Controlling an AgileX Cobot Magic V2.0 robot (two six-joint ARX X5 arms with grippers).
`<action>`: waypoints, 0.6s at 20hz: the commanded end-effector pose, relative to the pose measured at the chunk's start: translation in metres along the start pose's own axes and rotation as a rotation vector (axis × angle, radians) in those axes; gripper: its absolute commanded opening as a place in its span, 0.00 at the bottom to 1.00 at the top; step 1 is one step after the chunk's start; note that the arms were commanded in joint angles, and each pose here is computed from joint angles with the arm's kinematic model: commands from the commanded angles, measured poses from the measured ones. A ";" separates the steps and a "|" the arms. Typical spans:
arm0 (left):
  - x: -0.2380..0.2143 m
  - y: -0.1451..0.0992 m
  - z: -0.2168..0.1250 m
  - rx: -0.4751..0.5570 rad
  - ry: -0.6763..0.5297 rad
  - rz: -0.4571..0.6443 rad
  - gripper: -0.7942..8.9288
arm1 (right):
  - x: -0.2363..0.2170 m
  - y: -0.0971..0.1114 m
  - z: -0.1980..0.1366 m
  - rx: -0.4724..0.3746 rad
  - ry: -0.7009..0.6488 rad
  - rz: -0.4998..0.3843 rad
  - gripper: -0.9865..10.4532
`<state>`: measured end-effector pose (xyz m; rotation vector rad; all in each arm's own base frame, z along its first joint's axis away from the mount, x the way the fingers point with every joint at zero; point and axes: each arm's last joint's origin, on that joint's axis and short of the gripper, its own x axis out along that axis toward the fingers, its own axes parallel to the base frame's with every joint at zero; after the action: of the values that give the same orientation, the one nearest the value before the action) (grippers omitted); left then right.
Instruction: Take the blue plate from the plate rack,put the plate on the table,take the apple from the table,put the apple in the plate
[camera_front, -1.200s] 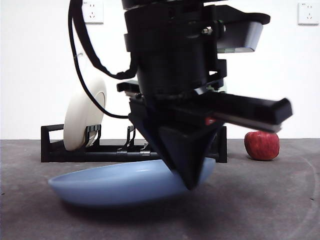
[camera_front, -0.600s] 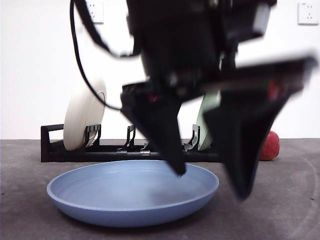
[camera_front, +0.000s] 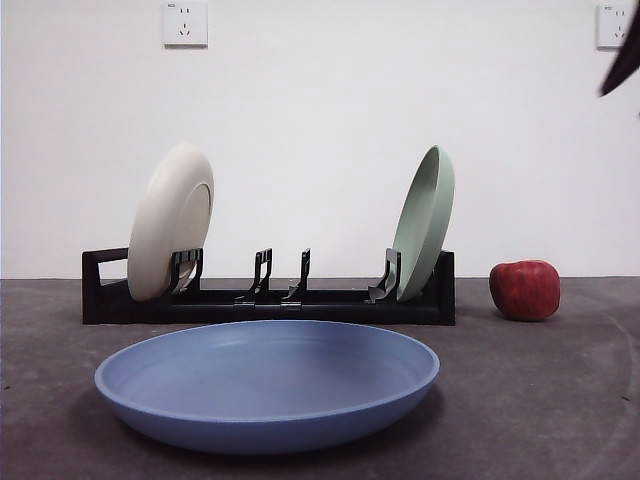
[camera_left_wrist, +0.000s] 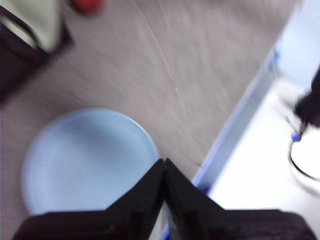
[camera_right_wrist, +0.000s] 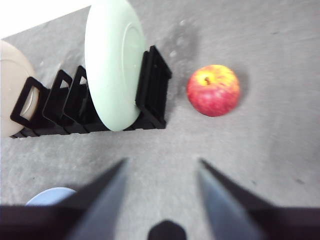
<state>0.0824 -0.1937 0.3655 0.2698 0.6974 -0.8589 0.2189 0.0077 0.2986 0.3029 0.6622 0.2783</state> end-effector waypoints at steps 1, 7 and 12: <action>-0.031 0.011 -0.006 0.013 -0.081 0.100 0.07 | 0.022 -0.005 0.003 0.006 0.041 -0.011 0.64; -0.082 0.036 -0.041 -0.029 -0.067 0.295 0.07 | 0.084 -0.003 0.034 -0.197 0.136 -0.134 0.73; -0.095 0.045 -0.060 -0.116 0.002 0.379 0.07 | 0.131 -0.010 0.042 -0.236 0.196 -0.158 0.73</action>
<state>0.0474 -0.0787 0.3800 0.3254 0.6658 -0.4702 0.3458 0.0356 0.2536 0.0104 0.8334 0.2274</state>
